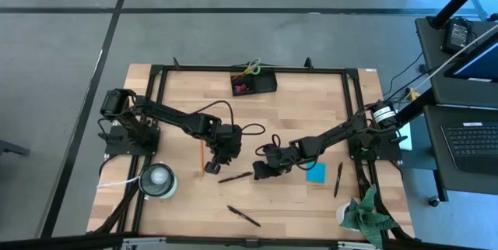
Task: Pick and place office supplies into organizer
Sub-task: Put the black binder clip into the desk organizer
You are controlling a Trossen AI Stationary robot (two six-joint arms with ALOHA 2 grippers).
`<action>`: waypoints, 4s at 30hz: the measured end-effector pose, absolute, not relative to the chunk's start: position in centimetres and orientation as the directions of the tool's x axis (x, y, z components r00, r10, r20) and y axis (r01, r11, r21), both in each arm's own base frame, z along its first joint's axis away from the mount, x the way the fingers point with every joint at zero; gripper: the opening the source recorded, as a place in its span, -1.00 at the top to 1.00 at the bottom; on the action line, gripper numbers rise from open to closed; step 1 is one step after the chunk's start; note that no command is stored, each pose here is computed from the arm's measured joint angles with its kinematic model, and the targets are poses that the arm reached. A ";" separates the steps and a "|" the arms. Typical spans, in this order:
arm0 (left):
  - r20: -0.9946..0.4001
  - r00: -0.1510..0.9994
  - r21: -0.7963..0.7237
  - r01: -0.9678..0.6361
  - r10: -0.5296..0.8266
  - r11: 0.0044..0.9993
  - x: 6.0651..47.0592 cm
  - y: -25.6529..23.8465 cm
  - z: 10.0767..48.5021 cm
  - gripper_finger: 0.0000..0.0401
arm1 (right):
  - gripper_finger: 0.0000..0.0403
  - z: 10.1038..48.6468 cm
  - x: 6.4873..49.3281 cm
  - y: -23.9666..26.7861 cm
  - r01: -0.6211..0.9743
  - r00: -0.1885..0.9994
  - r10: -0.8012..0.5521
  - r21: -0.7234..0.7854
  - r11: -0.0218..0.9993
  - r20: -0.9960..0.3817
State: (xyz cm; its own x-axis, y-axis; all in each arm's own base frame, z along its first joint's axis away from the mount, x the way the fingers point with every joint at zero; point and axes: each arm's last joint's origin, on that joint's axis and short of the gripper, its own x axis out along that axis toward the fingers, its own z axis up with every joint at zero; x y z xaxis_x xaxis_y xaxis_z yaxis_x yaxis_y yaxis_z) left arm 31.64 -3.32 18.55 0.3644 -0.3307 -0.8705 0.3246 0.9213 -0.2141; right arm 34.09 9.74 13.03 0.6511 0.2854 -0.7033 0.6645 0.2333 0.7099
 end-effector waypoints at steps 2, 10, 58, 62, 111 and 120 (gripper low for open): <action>-0.871 0.364 -0.214 0.324 -0.330 0.922 31.6 -3.3 18.5 0.67 | 0.16 13.0 34.1 9.7 0.663 0.653 0.284 0.712 0.234 -0.702; -0.872 0.363 -0.213 0.323 -0.329 0.922 31.6 -3.3 18.5 0.68 | 0.26 12.7 34.1 9.7 0.667 0.646 0.286 0.706 0.239 -0.708; -0.872 0.476 -0.098 0.055 -0.112 0.994 30.0 1.1 22.0 0.70 | 0.99 22.9 32.7 -7.5 0.468 0.773 -0.102 0.455 0.757 -0.626; -0.867 0.493 -0.092 -0.012 -0.075 0.996 30.1 1.6 22.1 0.70 | 0.99 24.7 33.2 -11.3 0.470 0.710 -0.172 0.277 0.838 -0.683; -0.865 0.486 -0.035 -0.312 0.128 0.949 30.2 2.7 22.0 0.70 | 0.94 18.3 42.1 -21.9 0.227 0.342 -0.319 -0.252 0.941 -0.884; -0.865 0.486 -0.035 -0.312 0.128 0.949 30.2 2.7 22.0 0.70 | 0.93 18.3 42.1 -21.9 0.230 0.338 -0.327 -0.259 0.938 -0.882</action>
